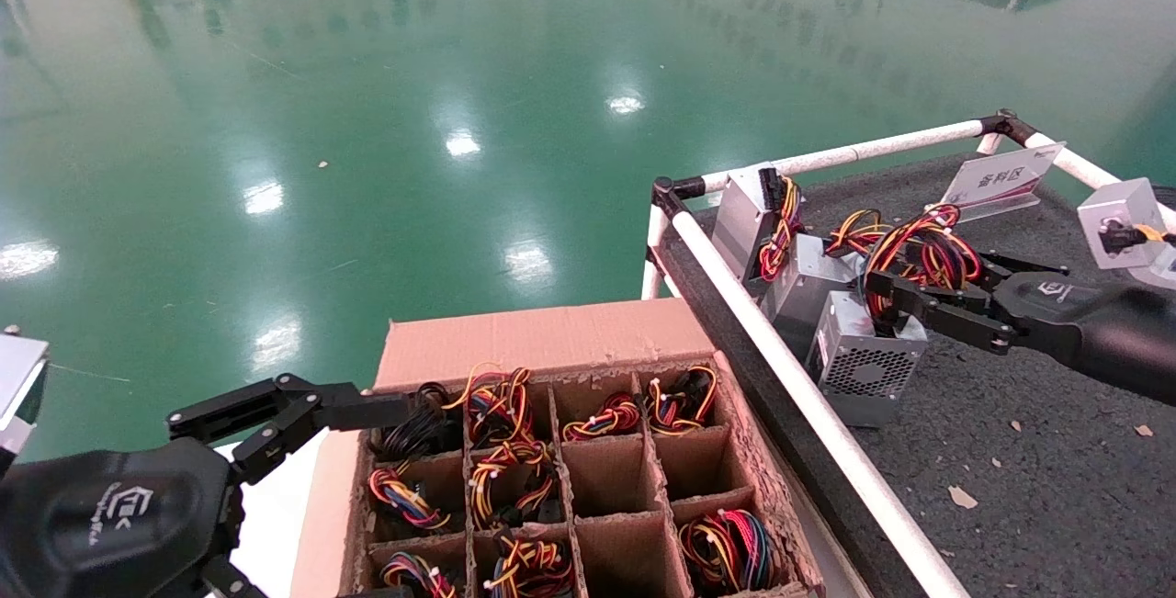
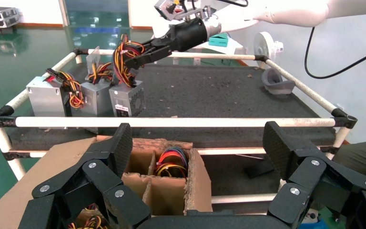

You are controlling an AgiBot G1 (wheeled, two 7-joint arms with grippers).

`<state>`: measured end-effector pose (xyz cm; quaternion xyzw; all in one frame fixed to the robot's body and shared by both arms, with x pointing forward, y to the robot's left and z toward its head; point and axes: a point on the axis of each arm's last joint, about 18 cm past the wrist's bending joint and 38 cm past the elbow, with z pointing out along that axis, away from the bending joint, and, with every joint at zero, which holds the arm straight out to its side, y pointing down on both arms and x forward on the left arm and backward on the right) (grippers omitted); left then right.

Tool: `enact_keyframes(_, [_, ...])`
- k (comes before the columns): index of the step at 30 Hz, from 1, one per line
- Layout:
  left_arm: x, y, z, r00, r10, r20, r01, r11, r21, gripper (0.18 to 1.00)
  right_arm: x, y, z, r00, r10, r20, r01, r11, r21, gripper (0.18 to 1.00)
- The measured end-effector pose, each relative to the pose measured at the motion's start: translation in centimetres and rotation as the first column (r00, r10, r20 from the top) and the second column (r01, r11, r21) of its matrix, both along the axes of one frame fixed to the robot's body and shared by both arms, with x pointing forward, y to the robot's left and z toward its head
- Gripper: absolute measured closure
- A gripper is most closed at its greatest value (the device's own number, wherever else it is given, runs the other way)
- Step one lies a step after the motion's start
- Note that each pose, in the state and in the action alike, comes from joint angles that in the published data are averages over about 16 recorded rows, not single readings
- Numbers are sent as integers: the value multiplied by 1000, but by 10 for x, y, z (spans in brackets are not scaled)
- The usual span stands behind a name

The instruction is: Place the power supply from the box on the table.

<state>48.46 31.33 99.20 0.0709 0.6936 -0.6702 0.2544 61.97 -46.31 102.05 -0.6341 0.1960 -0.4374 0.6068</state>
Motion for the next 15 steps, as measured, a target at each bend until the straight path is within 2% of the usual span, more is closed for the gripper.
enact_keyframes(7, [0, 0, 0, 1000, 0, 0, 0, 1000, 0, 184, -5, -6, 5, 1000, -12, 18, 13, 1000, -17, 487])
enact_keyframes(15, [0, 0, 0, 1000, 0, 0, 0, 1000, 0, 184, -15, -20, 16, 998, -42, 46, 44, 998, -39, 334])
